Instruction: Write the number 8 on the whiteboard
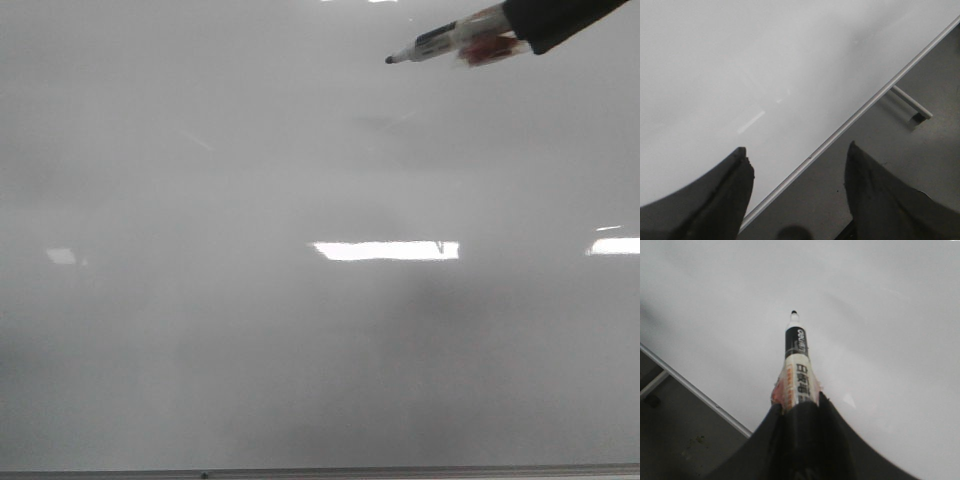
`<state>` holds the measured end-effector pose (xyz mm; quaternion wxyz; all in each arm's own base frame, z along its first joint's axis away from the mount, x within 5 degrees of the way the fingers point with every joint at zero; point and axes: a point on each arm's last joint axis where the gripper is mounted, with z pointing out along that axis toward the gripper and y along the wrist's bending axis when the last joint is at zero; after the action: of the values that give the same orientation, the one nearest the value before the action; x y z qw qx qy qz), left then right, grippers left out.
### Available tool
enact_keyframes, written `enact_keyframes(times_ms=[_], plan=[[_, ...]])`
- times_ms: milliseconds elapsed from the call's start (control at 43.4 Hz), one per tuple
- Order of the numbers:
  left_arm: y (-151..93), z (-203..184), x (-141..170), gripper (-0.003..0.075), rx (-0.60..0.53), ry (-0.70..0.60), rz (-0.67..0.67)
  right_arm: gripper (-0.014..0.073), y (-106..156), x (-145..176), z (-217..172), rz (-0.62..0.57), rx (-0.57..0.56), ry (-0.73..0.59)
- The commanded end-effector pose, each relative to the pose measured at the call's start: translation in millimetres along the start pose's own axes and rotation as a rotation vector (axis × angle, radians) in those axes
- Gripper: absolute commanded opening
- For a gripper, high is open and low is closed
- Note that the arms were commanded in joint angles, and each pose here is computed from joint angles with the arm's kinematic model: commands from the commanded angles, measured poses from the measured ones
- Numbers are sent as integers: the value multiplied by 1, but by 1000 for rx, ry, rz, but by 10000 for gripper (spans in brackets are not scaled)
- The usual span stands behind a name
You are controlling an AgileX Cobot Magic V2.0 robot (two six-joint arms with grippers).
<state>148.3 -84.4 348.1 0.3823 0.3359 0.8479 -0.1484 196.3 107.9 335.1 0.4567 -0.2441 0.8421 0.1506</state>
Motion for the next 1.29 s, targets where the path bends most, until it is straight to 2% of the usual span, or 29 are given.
enact_keyframes(times_ms=[0,484,576,737,1014,1106,1268], plan=[[1,-8,-12,408,-14,-89,-24,-98,-5,-27,-2,15,33,-149],[1,-8,-12,408,-14,-89,-24,-98,-15,-57,58,23,49,-130],[1,-8,-12,408,-14,-89,-24,-98,-13,-60,72,12,27,-76],[1,-8,-12,408,-14,-89,-24,-98,-9,-53,89,-26,-7,32],[1,-8,-12,408,-14,-89,-24,-98,-23,-25,75,7,26,151],[1,-8,-12,408,-14,-89,-24,-98,-15,-17,83,2,9,156],[1,-8,-12,408,-14,-89,-24,-98,-1,-24,97,-23,-13,91]])
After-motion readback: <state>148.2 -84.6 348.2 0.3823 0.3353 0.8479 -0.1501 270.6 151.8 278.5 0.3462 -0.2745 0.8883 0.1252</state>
